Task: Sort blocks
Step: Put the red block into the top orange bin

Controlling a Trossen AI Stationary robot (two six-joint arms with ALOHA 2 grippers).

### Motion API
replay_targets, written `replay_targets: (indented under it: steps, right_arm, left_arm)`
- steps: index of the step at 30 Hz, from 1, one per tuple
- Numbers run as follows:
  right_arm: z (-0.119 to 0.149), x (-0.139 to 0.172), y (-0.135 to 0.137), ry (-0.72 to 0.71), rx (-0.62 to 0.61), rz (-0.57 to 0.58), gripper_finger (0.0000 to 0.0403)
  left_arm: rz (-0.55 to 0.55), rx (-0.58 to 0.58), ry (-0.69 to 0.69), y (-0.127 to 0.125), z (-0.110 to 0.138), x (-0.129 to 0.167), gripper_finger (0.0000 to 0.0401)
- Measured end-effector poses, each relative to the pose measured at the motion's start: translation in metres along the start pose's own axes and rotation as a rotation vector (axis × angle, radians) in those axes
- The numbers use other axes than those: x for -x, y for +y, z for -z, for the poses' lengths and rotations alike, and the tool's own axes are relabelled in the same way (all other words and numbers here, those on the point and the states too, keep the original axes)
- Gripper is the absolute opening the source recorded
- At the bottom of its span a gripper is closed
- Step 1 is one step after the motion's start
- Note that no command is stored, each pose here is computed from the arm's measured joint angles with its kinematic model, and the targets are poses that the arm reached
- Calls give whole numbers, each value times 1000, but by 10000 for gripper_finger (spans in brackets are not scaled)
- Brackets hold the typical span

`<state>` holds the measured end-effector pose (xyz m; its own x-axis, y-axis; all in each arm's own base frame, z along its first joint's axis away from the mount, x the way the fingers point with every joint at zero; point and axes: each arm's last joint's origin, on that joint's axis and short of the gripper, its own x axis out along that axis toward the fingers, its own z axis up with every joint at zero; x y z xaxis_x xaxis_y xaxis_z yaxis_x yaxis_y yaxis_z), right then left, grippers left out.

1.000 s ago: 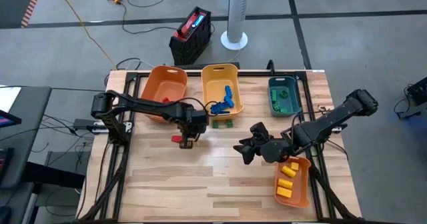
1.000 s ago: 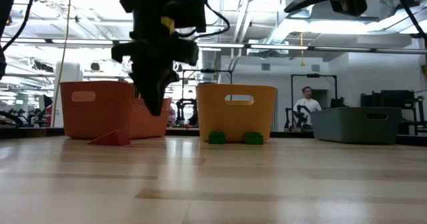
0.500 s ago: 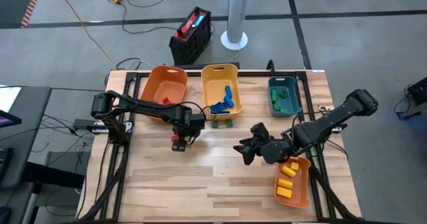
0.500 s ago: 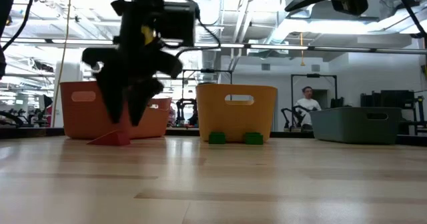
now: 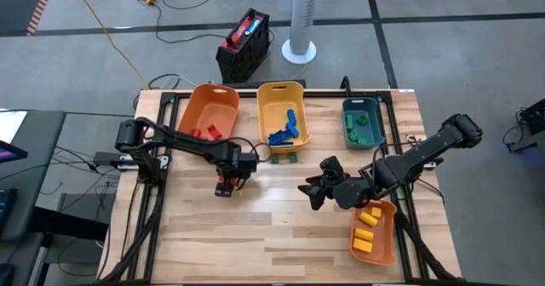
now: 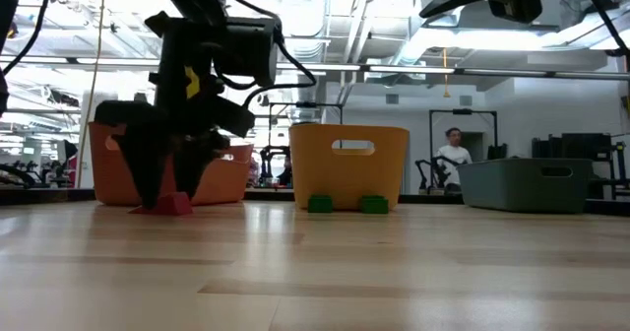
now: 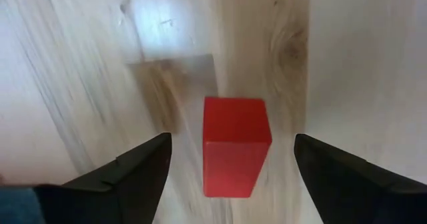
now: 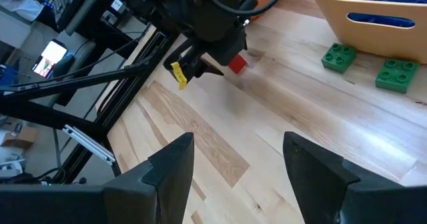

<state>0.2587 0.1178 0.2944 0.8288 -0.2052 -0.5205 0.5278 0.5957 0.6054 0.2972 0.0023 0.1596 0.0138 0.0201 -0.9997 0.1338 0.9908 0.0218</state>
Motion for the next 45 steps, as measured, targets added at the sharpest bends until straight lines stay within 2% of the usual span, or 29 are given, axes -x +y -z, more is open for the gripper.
replay_targets:
  steps: [6, 14, 19, 21, 24, 26, 29, 32, 35, 37, 41, 45]
  right_arm:
    - [0, 0, 0, 0, 0, 0, 240]
    - [0, 0, 0, 0, 0, 0, 240]
    - [0, 0, 0, 0, 1, 1, 240]
    - [0, 0, 0, 1, 4, 4, 240]
    - [0, 0, -1, 2, 5, 5, 240]
    - [0, 0, -1, 2, 5, 5, 240]
    - [2, 1, 0, 6, 7, 1, 240]
    - [2, 1, 0, 6, 9, 0, 240]
    - [1, 1, 0, 3, 20, -2, 240]
    - [1, 1, 1, -1, 19, -4, 240]
    - [1, 1, 0, -15, 25, 2, 240]
    - [0, 1, 0, -19, 24, 4, 240]
  left_arm:
    - [-32, -30, -25, -4, -3, 0, 259]
    - [-57, -59, -7, -6, -2, 0, 120]
    - [-56, -29, 0, -5, -5, 7, 118]
    - [-62, -26, -47, -5, -10, 17, 118]
    - [-80, -2, -187, -1, -19, 39, 118]
    - [-99, 60, -283, 8, -22, 53, 118]
    - [-120, 229, -352, 33, -16, 69, 118]
    - [-118, 421, -414, 61, -4, 88, 118]
    - [-130, 572, -536, 85, 10, 117, 118]
    - [-155, 661, -570, 100, 24, 131, 118]
    - [-215, 808, -478, 128, 57, 134, 118]
    - [-219, 902, -342, 149, 86, 126, 118]
